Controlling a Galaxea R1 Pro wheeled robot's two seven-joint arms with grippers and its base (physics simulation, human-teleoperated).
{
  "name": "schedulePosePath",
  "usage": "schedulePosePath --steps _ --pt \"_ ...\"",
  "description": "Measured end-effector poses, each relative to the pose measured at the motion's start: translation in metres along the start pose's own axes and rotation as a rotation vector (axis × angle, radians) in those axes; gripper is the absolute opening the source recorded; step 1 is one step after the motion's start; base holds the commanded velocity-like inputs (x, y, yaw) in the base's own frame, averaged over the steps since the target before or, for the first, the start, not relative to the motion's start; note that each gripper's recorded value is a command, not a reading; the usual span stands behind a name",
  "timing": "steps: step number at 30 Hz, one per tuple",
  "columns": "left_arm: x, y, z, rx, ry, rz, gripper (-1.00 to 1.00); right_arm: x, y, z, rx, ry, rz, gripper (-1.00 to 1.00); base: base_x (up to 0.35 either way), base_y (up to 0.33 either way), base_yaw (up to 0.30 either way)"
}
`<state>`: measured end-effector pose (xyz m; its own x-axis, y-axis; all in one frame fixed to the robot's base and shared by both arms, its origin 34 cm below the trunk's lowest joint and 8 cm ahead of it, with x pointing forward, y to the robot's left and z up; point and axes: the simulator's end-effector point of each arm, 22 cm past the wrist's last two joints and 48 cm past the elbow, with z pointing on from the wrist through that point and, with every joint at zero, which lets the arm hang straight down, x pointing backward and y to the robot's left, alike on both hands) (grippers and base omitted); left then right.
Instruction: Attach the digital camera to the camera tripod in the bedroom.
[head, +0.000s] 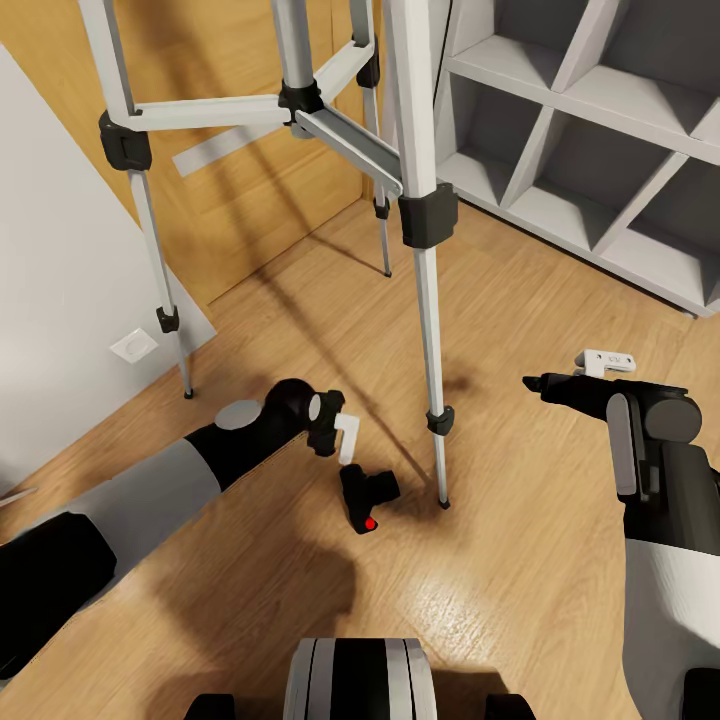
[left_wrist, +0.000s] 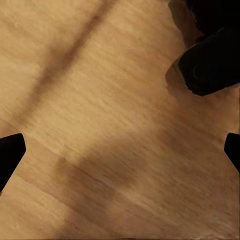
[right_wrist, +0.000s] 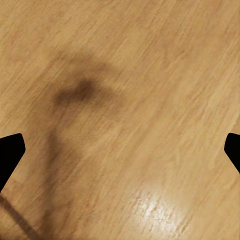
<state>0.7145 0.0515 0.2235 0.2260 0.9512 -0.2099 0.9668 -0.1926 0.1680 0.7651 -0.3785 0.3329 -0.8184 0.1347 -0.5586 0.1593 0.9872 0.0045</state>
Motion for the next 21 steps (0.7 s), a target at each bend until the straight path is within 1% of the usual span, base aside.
schedulePosePath --steps 2,3,5,6,8,9,12,13,15,16,18,19,21 --pt "-0.001 -0.002 -0.007 0.050 -0.007 0.037 1.00 0.000 0.000 0.000 0.000 0.000 0.000 1.00 0.000 0.000 0.000" --pt "-0.001 -0.002 -0.007 0.050 -0.007 0.038 1.00 0.000 0.000 0.000 0.000 0.000 0.000 1.00 0.000 0.000 0.000" --pt "-0.004 -0.005 -0.013 0.100 -0.020 0.079 1.00 0.000 0.000 0.000 0.000 0.000 0.000 1.00 0.000 0.000 0.000" --pt "-0.004 -0.005 -0.013 0.101 -0.020 0.080 1.00 0.000 0.000 0.000 0.000 0.000 0.000 1.00 0.000 0.000 0.000" --pt "-0.007 -0.008 -0.019 0.144 -0.039 0.127 1.00 0.000 0.000 0.000 0.000 0.000 0.000 1.00 0.000 0.000 0.000" --pt "-0.007 -0.008 -0.019 0.144 -0.040 0.128 1.00 0.000 0.000 0.000 0.000 0.000 0.000 1.00 0.000 0.000 0.000" --pt "-0.013 -0.011 -0.029 0.203 -0.070 0.201 1.00 0.000 0.000 0.000 0.000 0.000 0.000 1.00 0.000 0.000 0.000" --pt "-0.013 -0.011 -0.029 0.204 -0.070 0.202 1.00 0.000 0.000 0.000 0.000 0.000 0.000 1.00 0.000 0.000 0.000" --pt "-0.015 -0.015 -0.034 0.243 -0.087 0.242 1.00 0.000 0.000 0.000 0.000 0.000 0.000 1.00 0.000 0.000 0.000" --pt "-0.015 -0.015 -0.034 0.243 -0.088 0.243 1.00 0.000 0.000 0.000 0.000 0.000 0.000 1.00 0.000 0.000 0.000" --pt "-0.016 -0.016 -0.040 0.270 -0.107 0.270 1.00 0.000 0.000 0.000 0.000 0.000 0.000 1.00 0.000 0.000 0.000" --pt "-0.016 -0.016 -0.040 0.271 -0.107 0.271 1.00 0.000 0.000 0.000 0.000 0.000 0.000 1.00 0.000 0.000 0.000" --pt "-0.016 -0.013 -0.045 0.282 -0.128 0.292 1.00 0.000 0.000 0.000 0.000 0.000 0.000 1.00 0.000 0.000 0.000"
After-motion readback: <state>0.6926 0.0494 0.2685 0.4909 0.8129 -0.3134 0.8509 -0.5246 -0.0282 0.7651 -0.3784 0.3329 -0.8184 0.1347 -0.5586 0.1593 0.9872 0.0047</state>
